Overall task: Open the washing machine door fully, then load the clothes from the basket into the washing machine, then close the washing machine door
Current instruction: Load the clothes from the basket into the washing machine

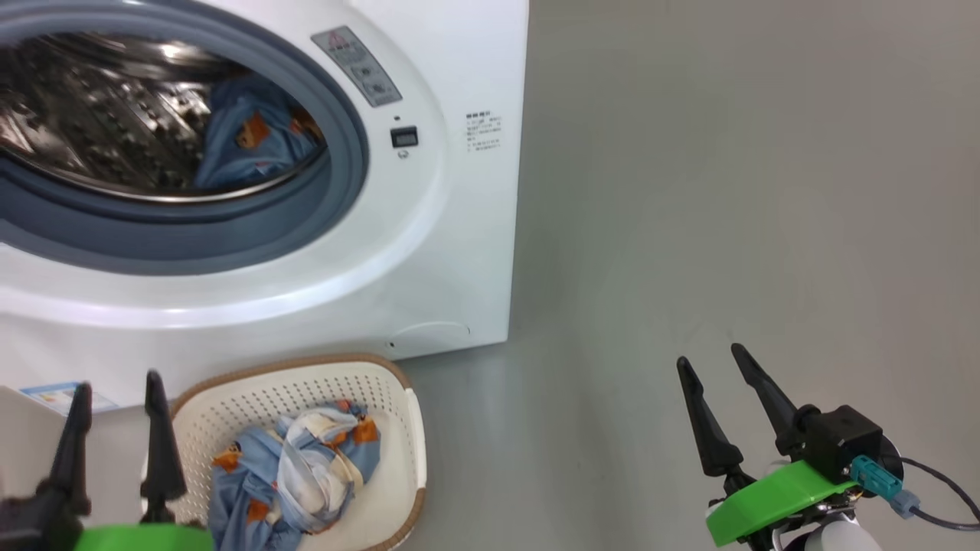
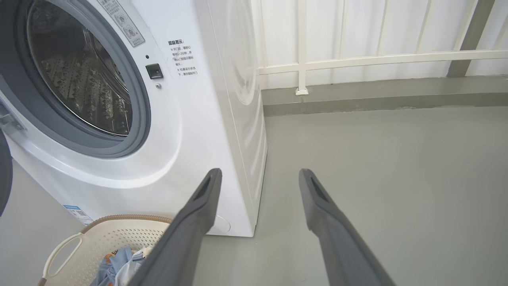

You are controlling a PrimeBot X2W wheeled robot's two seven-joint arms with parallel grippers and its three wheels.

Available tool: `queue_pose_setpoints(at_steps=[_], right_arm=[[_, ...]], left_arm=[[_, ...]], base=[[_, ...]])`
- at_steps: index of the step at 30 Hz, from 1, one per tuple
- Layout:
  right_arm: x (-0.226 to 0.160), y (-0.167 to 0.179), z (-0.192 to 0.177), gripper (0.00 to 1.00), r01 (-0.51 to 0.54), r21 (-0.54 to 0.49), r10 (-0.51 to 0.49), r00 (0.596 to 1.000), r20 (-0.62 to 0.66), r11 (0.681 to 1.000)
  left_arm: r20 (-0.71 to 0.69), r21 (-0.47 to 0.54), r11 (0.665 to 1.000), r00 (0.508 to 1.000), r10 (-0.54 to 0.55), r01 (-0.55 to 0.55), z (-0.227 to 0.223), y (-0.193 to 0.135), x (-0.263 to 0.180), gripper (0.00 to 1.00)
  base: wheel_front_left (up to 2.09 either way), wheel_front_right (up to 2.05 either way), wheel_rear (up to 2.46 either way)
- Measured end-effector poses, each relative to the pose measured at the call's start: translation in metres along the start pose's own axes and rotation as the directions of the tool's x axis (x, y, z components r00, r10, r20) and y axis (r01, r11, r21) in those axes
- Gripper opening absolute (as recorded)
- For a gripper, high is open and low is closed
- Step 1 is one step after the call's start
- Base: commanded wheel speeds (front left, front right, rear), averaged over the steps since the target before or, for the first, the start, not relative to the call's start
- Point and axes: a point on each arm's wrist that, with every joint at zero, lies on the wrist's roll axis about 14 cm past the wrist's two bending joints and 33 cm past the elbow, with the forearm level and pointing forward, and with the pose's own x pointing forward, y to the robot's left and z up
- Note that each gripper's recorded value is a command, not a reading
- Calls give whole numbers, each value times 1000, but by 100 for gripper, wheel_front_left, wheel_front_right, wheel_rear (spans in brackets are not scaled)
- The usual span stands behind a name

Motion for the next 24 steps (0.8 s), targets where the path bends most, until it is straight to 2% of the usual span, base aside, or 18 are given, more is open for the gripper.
queue_pose_setpoints(at_steps=[12,24], right_arm=[[-12,9,11,100,-20,-3,20,999,30,1000],[-14,21,17,100,-54,-5,54,997,49,999]], left_arm=[[-20,9,997,997,76,-76,3,10,-53,100],[-62,16,995,994,95,-94,-5,8,-88,100]], base=[[0,0,0],[0,0,0]])
